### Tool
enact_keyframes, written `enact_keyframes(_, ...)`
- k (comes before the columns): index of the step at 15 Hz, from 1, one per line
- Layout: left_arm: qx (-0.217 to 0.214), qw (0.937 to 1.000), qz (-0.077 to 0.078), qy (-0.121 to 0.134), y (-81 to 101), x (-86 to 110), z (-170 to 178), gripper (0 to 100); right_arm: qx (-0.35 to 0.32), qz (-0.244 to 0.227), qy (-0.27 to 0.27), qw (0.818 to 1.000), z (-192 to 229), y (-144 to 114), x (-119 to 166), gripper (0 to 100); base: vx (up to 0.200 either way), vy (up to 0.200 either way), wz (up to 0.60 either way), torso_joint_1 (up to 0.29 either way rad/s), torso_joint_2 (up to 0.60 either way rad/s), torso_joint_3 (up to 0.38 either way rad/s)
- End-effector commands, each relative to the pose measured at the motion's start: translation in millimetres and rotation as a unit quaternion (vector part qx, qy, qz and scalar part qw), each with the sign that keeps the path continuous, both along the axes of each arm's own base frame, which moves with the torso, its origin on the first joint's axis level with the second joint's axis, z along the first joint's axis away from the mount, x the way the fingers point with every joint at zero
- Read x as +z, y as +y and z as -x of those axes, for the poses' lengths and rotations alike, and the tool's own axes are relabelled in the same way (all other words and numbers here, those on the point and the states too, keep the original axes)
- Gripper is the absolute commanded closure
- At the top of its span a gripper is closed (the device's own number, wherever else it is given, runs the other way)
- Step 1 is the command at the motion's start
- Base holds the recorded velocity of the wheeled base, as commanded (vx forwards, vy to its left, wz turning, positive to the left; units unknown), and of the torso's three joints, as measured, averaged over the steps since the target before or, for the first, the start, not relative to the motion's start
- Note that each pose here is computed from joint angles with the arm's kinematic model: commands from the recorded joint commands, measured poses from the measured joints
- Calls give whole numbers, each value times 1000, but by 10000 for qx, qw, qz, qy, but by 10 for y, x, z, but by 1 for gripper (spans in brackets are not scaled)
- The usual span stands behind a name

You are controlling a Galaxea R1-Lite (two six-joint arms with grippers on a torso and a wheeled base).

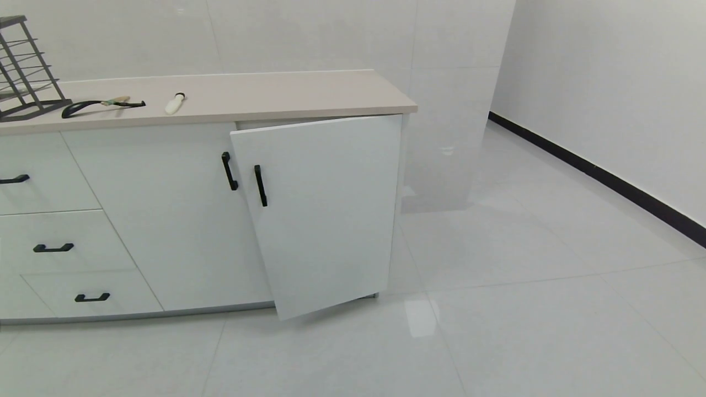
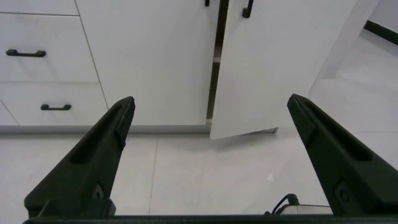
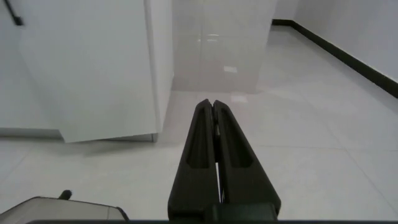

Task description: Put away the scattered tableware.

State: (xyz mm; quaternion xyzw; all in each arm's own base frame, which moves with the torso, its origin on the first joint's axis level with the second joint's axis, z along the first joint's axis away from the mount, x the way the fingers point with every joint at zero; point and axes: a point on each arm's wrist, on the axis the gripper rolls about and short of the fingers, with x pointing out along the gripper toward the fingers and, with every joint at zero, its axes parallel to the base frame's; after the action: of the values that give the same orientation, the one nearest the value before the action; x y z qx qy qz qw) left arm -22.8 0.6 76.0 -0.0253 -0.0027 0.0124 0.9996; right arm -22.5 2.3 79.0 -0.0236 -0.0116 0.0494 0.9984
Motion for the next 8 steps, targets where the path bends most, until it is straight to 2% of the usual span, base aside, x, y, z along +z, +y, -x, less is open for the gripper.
enact_keyframes(1,6,10000,8,0,0,0,0,0,-428,-93,224,9988,-8,-18,-30,100,200,200,0,7,7,-7)
enact_keyframes(3,6,10000,0,0,0,0,0,0,-451,-246,225,9984,-7,-20,-35,100,0,0,0,0,0,0)
enact_keyframes(7,6,10000,-15,8,0,-2,0,0,-428,-261,226,9985,-7,-20,-35,100,0,0,0,0,0,0)
enact_keyframes(8,6,10000,-23,1,0,3,1,0,-428,-253,226,9985,-7,-20,-35,100,200,200,0,2,2,2)
